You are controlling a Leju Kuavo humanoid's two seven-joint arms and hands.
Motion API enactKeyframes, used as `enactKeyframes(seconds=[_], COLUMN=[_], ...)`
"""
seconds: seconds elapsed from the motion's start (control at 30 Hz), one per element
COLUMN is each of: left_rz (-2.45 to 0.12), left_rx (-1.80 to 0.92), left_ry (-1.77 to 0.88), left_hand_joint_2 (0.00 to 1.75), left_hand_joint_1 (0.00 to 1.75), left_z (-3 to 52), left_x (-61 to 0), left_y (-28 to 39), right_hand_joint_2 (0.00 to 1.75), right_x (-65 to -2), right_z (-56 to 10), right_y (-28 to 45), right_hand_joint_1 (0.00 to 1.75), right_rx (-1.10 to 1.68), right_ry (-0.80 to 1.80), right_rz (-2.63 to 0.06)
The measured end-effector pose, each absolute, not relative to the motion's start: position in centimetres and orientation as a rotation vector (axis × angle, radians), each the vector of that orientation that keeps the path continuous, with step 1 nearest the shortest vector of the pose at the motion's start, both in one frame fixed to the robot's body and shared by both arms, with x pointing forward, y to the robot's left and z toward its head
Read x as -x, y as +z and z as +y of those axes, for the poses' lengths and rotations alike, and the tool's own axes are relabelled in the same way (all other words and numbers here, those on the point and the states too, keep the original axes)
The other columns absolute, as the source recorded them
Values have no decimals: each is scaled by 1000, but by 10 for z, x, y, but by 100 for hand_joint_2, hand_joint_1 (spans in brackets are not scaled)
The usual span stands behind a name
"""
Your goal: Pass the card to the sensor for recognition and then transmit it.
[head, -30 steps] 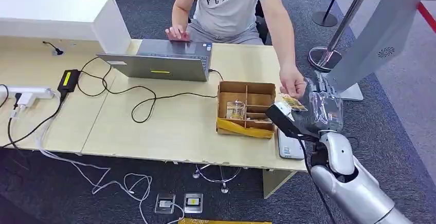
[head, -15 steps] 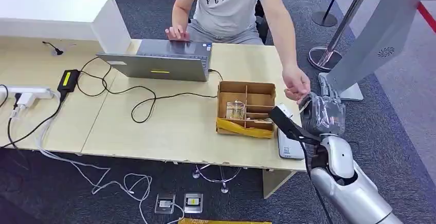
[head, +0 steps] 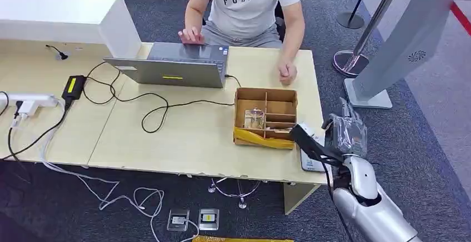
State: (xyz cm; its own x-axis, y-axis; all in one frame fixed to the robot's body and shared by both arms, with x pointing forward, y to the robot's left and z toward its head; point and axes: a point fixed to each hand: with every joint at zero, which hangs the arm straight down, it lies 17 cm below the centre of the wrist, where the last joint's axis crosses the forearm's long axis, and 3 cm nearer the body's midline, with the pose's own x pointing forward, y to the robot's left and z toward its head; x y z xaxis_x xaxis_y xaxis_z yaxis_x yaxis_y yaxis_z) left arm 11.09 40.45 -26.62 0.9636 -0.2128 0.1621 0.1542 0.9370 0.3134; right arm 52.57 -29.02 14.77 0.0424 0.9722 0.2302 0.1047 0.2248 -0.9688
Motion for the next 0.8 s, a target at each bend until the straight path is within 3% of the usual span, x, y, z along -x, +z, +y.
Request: enactKeyframes(seconds=[0.8], left_rz=[-184], left_rx=[-317], left_ry=[-191], left_hand_joint_2=[0], left_hand_joint_1=[0], left_z=[404], left_x=[-109], left_y=[-267], right_hand_joint_2=[175], right_x=[-512], right_z=[-305], right_y=[46], right_hand_joint_1=[175], right_rx=[1011], right_ry=[972], right_rz=[-1109])
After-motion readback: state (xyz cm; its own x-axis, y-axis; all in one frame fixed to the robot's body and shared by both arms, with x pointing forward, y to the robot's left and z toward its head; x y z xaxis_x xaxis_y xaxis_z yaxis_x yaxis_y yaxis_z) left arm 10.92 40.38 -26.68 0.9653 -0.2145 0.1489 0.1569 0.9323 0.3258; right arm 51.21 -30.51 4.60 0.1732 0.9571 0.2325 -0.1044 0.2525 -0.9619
